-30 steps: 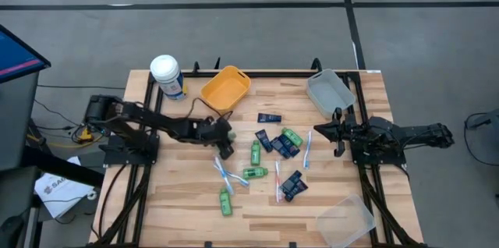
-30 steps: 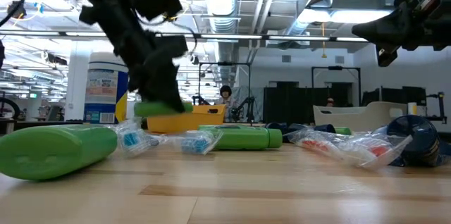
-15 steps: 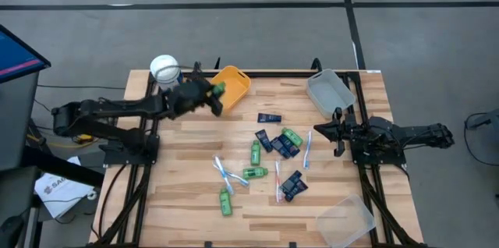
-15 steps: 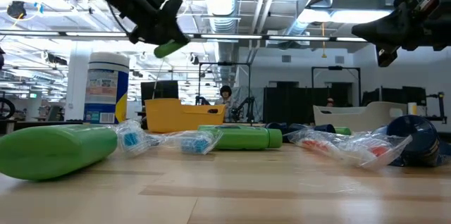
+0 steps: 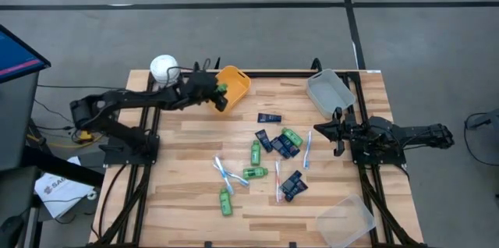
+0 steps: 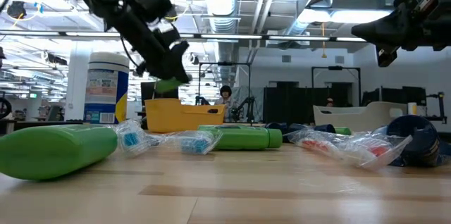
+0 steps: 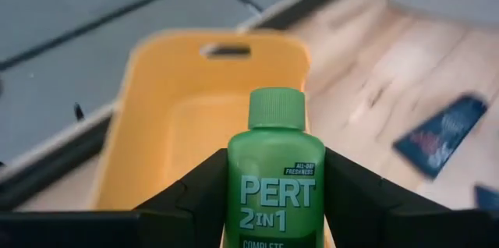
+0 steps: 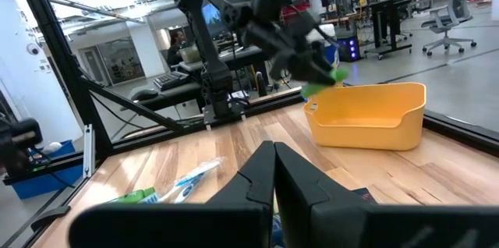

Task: Pick & Place Travel size toiletries
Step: Put the green shampoo into the yellow bin

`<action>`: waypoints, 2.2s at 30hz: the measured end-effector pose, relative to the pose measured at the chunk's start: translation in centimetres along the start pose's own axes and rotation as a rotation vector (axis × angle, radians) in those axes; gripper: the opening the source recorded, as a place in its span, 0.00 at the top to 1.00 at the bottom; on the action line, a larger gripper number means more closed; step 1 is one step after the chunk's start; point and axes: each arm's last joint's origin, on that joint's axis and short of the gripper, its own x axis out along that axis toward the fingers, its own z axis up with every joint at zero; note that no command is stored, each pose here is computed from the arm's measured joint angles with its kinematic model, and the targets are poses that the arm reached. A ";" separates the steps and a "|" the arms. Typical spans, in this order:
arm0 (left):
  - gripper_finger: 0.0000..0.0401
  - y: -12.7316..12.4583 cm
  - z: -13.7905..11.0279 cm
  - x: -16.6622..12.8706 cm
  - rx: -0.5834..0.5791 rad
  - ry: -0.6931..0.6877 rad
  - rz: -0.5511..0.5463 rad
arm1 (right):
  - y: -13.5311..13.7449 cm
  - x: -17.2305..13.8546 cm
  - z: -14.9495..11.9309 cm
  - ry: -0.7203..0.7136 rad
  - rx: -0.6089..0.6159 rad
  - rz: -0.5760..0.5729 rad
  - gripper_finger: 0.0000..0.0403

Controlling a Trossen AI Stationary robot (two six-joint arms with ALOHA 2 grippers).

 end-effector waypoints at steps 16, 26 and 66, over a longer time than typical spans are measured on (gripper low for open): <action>0.56 -0.2 -1.4 2.4 0.076 0.054 0.012 | 0.0 0.0 0.0 0.000 0.008 0.000 1.00; 0.36 -0.4 -0.9 2.1 0.067 0.028 -0.022 | 0.0 0.0 0.0 0.000 0.008 0.000 1.00; 0.34 -20.7 -9.5 -13.0 1.008 -0.056 -1.235 | 0.0 0.0 0.0 0.000 0.009 0.001 1.00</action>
